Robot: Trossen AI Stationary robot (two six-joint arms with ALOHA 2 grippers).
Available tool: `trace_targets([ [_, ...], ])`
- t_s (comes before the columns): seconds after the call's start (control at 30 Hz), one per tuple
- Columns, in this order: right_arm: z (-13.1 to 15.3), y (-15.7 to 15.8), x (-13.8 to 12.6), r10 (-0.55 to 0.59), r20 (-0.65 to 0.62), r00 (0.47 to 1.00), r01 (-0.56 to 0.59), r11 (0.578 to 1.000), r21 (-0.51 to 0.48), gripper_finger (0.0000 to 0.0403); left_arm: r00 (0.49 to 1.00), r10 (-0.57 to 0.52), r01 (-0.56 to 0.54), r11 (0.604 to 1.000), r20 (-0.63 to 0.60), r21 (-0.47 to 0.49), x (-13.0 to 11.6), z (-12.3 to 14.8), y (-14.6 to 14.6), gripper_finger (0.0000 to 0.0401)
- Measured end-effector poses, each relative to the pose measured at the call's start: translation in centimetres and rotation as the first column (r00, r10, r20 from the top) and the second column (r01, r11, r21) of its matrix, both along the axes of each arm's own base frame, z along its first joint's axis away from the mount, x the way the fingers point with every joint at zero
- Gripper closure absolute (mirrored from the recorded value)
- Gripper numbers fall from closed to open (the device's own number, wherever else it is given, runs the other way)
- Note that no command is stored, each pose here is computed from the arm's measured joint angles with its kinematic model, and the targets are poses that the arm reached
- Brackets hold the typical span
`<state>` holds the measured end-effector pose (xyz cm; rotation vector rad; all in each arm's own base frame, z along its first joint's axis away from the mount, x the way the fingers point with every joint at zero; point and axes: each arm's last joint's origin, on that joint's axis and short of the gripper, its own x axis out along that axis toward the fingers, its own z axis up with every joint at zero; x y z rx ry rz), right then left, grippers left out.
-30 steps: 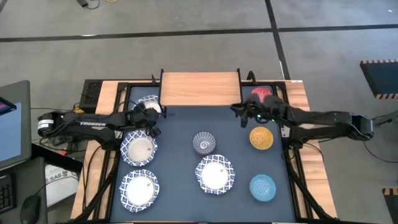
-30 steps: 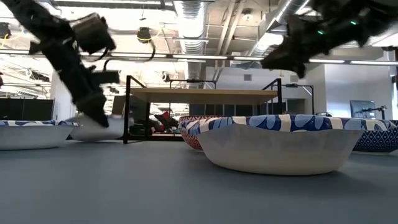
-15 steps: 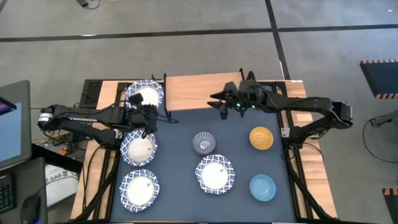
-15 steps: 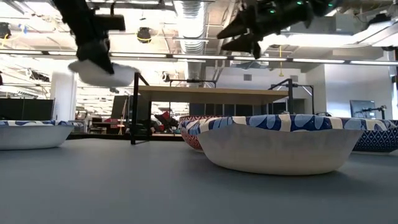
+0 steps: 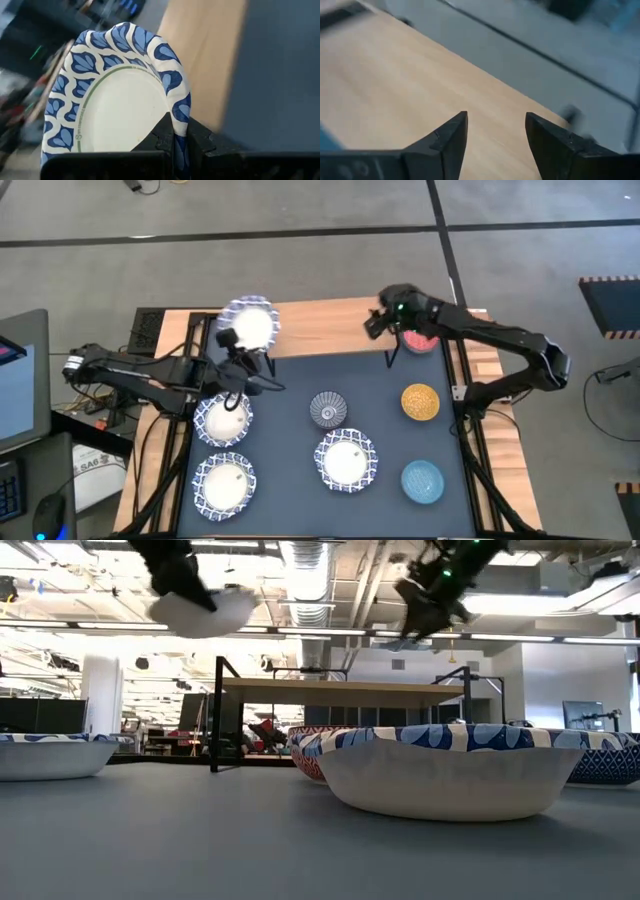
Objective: Place and stack bowls onto a shelf
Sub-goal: Put the white patterned bowl on the shelf
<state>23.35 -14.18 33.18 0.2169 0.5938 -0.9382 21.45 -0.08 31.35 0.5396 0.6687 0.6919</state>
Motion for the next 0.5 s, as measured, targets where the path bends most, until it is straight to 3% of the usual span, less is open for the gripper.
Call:
trace_targets([
  [0.13, -0.7, -1.5, -2.8, -0.131, -0.106, 0.986, 0.138, 0.988, 0.065, 0.0193, 0.976, -0.191, 0.195, 0.98, 0.108, -0.028, 2.5, 0.7, 0.4, 0.0399],
  [0.23, -2.0, -2.3, -4.0, -0.181, -0.169, 0.969, 0.2, 0.975, 0.099, 0.0201, 0.952, -0.284, 0.29, 0.956, 0.112, -0.044, 4.2, 0.0, 1.1, 0.0399],
  [0.33, -3.9, -2.9, -4.5, -0.193, -0.213, 0.958, 0.227, 0.962, 0.153, 0.0209, 0.961, -0.276, 0.277, 0.96, 0.027, -0.045, 5.7, -1.6, 2.3, 0.0399],
  [0.5, -6.1, -3.3, -4.4, -0.167, -0.232, 0.958, 0.219, 0.951, 0.218, 0.022, 0.983, -0.164, 0.159, 0.986, -0.083, -0.059, 6.7, -4.0, 5.3, 0.0399],
])
